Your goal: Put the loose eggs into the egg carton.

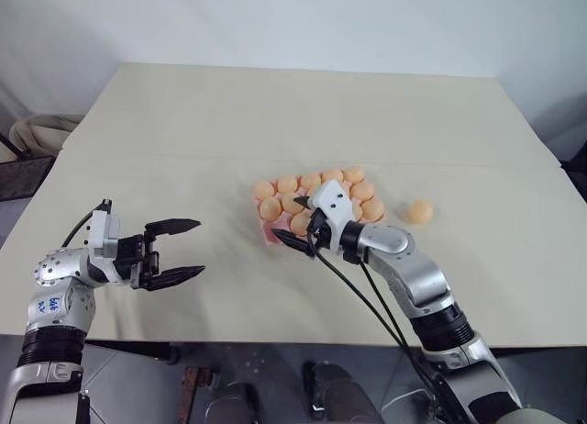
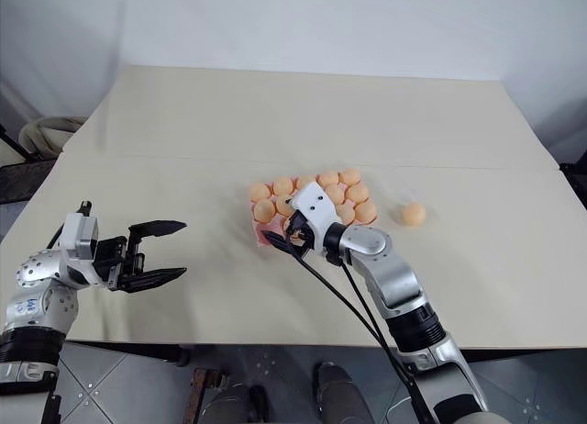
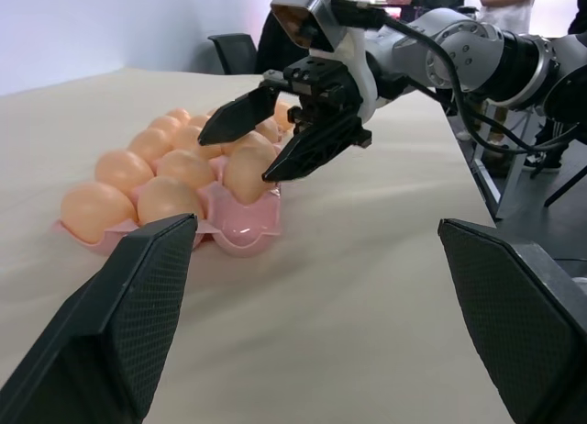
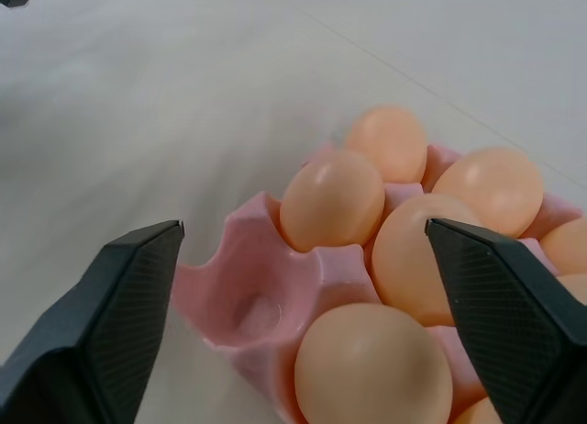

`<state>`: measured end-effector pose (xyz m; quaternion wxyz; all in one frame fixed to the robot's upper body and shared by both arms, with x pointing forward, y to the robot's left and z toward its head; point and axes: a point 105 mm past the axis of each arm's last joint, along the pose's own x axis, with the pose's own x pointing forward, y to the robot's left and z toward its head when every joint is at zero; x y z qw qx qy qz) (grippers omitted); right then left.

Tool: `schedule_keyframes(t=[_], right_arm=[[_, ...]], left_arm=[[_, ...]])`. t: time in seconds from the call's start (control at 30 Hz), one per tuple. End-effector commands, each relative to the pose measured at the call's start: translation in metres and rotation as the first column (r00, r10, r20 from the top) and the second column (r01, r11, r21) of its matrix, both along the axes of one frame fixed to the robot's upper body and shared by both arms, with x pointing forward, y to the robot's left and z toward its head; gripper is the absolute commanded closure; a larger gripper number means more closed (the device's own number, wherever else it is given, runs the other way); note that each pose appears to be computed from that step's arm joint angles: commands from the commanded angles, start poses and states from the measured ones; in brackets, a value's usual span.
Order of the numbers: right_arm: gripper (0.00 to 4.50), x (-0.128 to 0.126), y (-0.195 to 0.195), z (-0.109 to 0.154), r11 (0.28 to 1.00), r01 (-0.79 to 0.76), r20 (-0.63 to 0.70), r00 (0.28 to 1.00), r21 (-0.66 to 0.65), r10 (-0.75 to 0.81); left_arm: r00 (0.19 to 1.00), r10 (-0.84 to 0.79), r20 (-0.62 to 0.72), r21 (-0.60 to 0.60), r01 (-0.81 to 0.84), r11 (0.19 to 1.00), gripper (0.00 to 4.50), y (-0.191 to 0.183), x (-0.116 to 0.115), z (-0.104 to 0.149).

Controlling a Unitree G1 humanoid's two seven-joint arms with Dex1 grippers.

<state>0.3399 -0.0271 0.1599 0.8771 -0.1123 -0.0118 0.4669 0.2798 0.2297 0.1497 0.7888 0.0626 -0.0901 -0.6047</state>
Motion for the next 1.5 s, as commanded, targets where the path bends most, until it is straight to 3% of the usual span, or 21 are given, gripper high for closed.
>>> schedule_keyframes(t=[0.03, 0.3, 0.43, 0.53, 0.97, 1.23, 1.5], right_arm=[[0.03, -0.007, -0.022, 0.031, 0.998, 0.013, 0.075, 0.997, 0.058, -0.017], [0.03, -0.011, -0.103, 0.05, 0.975, 0.207, 0.109, 0.97, 0.085, -0.216], [0.03, -0.008, -0.186, 0.039, 0.88, 0.474, 0.109, 0.873, 0.041, -0.475], [0.03, -0.01, -0.224, 0.032, 0.804, 0.594, 0.103, 0.798, 0.033, -0.594], [0.03, -0.039, -0.254, 0.011, 0.741, 0.667, 0.052, 0.74, 0.078, -0.671], [0.03, -0.015, -0.258, 0.007, 0.666, 0.733, 0.026, 0.669, 0.138, -0.743], [0.03, 0.011, -0.246, -0.008, 0.657, 0.746, 0.008, 0.66, 0.109, -0.751]], left_arm=[[0.996, -0.083, 0.032, 0.018, 0.083, 0.996, 0.0, 0.006, -0.015, 0.005], [0.999, 0.01, 0.044, 0.011, -0.011, 1.0, 0.0, 0.024, -0.019, 0.009], [0.998, 0.04, 0.038, 0.005, -0.04, 0.999, 0.0, 0.029, -0.021, 0.007], [0.999, 0.036, 0.029, 0.001, -0.036, 0.999, 0.0, 0.028, -0.022, 0.005], [0.999, 0.033, 0.02, -0.013, -0.033, 0.999, 0.0, 0.026, -0.016, 0.003], [1.0, 0.022, 0.021, -0.021, -0.022, 1.0, 0.0, 0.023, -0.012, 0.003], [0.997, 0.066, 0.032, -0.031, -0.065, 0.997, 0.0, 0.03, -0.01, 0.007]])
